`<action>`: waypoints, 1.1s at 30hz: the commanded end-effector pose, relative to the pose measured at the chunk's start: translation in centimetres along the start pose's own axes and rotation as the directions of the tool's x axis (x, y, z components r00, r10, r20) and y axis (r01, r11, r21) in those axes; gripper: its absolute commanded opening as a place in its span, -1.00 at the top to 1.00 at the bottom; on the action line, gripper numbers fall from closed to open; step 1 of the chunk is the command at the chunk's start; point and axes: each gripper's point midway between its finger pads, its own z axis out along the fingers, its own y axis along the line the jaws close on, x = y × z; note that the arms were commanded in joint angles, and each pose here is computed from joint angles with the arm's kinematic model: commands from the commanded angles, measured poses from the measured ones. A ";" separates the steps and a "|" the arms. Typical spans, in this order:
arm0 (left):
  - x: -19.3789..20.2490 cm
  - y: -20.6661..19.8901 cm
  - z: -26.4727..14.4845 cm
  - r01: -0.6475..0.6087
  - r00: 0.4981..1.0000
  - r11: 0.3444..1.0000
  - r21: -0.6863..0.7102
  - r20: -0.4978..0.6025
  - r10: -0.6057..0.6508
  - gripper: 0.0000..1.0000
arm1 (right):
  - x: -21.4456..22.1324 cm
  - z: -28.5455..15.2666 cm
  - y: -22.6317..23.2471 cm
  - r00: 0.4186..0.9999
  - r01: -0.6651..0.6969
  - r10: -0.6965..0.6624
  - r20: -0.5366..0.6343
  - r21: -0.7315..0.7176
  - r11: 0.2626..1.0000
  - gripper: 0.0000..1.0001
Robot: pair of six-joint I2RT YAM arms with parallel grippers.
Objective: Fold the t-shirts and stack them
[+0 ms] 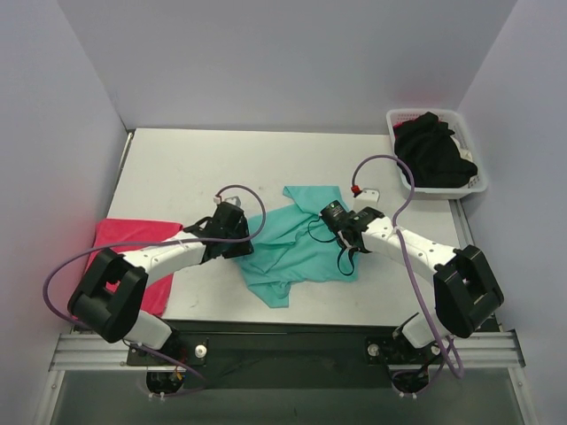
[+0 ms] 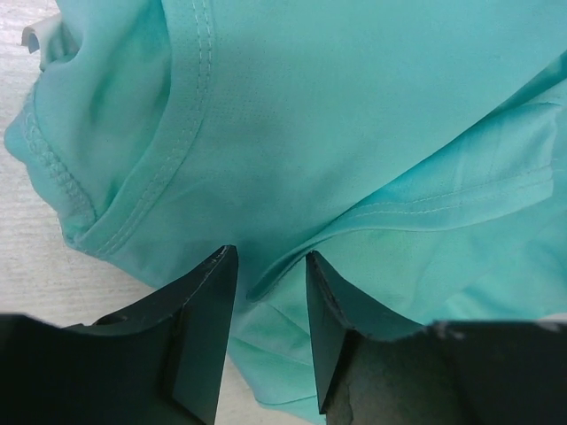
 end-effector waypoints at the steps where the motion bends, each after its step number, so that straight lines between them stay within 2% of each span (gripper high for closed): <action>1: -0.9 -1.1 0.6 -0.003 0.999 0.999 0.037 0.036 0.002 0.07 | 0.4 0.3 -1.4 1.000 0.014 -0.013 -0.006 0.062 0.998 1.00; 5: -1.1 -1.1 0.6 -0.003 0.999 1.000 0.029 0.037 0.002 0.36 | 0.5 0.3 -1.7 1.000 0.012 -0.011 -0.008 0.069 0.998 1.00; 6: -1.4 -1.1 0.4 -0.003 0.999 1.000 0.023 0.048 0.002 0.60 | 0.4 0.3 -1.8 1.000 0.010 -0.009 -0.006 0.071 0.997 1.00; 9: -2.4 -0.9 -0.6 0.003 0.997 1.000 -0.005 0.079 -0.002 1.00 | 0.3 0.3 -2.1 1.000 0.002 -0.002 -0.001 0.075 0.997 1.00; 11: -2.7 -0.3 -1.5 0.003 0.996 0.999 -0.040 0.087 0.000 1.00 | 0.1 0.2 -2.5 1.000 -0.009 0.009 0.001 0.079 0.997 1.00; 12: -4.4 -0.3 -2.6 0.006 0.990 0.998 -0.061 0.144 0.002 1.00 | 0.0 0.1 -2.7 1.000 -0.016 0.016 0.007 0.082 0.996 1.00; 17: -8.6 1.4 -6.7 0.042 0.965 0.984 -0.170 0.263 0.004 1.00 | -1.0 -0.1 -5.0 0.998 -0.063 0.061 0.020 0.110 0.992 1.00; 23: -12.9 2.9 -11.1 0.124 0.912 0.977 -0.172 0.407 -0.044 1.00 | -2.0 -0.5 -8.0 0.991 -0.133 0.128 0.045 0.137 0.982 1.00; 33: -16.8 5.5 -14.9 0.193 0.862 0.963 -0.186 0.502 -0.076 1.00 | -3.9 -0.9 -12.4 0.970 -0.239 0.227 0.082 0.184 0.954 1.00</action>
